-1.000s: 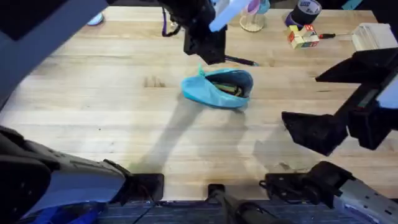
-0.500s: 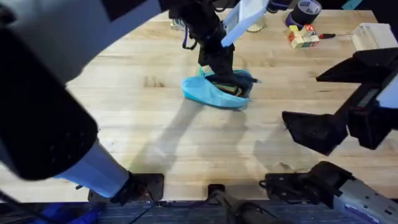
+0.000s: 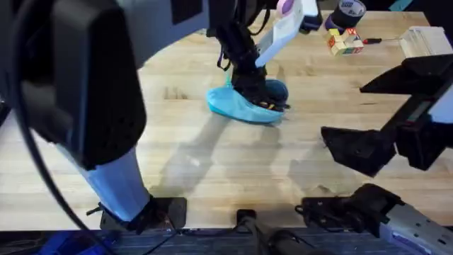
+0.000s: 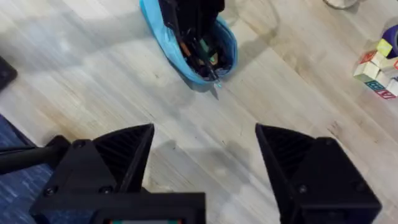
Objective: Unzip the bag, pick up the pens from the table one at a time and place them inside, then zip the bag closed.
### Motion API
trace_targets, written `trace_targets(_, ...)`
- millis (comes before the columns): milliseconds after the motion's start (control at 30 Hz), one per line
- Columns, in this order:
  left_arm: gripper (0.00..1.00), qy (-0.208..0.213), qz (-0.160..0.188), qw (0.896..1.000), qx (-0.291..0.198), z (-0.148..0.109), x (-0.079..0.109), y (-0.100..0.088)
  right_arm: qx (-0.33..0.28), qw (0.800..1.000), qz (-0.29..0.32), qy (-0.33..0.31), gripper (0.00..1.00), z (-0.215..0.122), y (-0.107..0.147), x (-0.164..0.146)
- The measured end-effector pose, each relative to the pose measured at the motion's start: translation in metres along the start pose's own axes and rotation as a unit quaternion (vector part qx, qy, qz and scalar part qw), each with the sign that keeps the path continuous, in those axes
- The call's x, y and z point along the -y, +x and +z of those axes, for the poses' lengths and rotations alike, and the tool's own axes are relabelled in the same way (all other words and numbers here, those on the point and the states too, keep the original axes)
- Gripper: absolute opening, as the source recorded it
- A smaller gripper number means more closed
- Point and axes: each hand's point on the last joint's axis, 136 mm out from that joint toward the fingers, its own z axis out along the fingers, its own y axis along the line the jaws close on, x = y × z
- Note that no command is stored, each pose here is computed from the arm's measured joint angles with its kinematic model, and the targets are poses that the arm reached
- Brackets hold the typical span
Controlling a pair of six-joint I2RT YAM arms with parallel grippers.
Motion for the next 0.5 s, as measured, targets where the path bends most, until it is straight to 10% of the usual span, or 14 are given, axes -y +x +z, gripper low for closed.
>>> trace_targets(500, 0.042, -0.001, -0.048, 0.998, -0.050, -0.006, -0.008, 0.039, 0.011, 1.000, 0.001, 0.024, 0.996, 0.000, -0.006, 0.009)
